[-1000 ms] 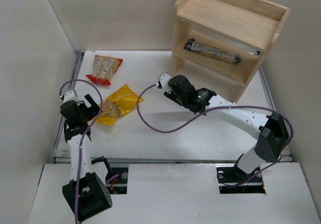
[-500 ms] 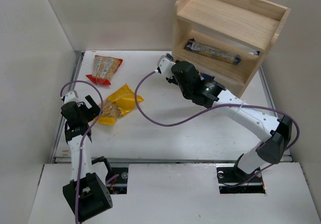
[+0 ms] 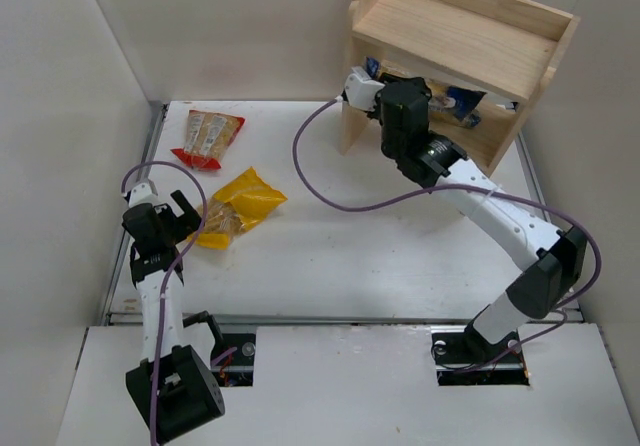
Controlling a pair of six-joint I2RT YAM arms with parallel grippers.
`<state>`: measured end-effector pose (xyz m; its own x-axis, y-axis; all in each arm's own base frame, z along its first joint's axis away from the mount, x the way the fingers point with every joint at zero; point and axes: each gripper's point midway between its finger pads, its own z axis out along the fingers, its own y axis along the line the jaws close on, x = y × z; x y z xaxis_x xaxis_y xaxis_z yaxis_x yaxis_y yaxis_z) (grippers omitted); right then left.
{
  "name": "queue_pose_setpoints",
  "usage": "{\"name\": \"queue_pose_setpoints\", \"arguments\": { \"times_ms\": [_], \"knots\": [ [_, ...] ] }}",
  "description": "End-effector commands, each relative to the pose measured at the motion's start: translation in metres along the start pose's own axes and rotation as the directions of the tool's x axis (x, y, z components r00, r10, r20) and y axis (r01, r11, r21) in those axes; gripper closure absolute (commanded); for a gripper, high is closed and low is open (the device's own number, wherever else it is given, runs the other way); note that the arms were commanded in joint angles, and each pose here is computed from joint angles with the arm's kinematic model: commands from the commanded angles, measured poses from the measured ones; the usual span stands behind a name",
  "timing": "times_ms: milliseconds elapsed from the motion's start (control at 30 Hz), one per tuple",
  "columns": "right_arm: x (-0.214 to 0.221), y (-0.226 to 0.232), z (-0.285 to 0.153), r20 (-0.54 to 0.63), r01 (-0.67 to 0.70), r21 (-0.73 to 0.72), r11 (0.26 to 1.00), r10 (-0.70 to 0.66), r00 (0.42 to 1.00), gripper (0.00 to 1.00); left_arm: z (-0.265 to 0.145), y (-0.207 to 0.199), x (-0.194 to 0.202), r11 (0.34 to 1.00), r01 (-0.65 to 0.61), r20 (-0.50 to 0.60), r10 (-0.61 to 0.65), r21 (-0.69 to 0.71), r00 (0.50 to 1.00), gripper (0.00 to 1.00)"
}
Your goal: Place and organize the pasta boxes and bags onto the shelf
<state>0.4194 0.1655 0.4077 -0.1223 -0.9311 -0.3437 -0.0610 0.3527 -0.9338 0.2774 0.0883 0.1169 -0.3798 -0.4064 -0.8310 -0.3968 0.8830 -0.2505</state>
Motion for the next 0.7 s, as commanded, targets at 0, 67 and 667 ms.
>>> {"name": "queue_pose_setpoints", "arguments": {
  "times_ms": [0, 67, 667],
  "knots": [
    [0.007, -0.050, 0.011, -0.014, -0.081, 0.170, 0.982, 0.085, 0.996, 1.00, -0.002, -0.006, -0.013, 0.999, -0.025, 0.062, 0.023, 0.026, 0.998, 0.00],
    [0.011, -0.041, 0.022, -0.036, -0.080, 0.154, 0.985, 0.086, 0.996, 1.00, -0.002, -0.005, -0.014, 0.999, -0.028, 0.064, 0.027, 0.024, 0.998, 0.00],
    [0.055, 0.068, 0.094, -0.224, -0.070, -0.041, 0.997, 0.059, 0.973, 1.00, -0.003, -0.005, -0.013, 0.999, -0.041, 0.068, 0.039, 0.023, 0.997, 0.00]
  ]
}}
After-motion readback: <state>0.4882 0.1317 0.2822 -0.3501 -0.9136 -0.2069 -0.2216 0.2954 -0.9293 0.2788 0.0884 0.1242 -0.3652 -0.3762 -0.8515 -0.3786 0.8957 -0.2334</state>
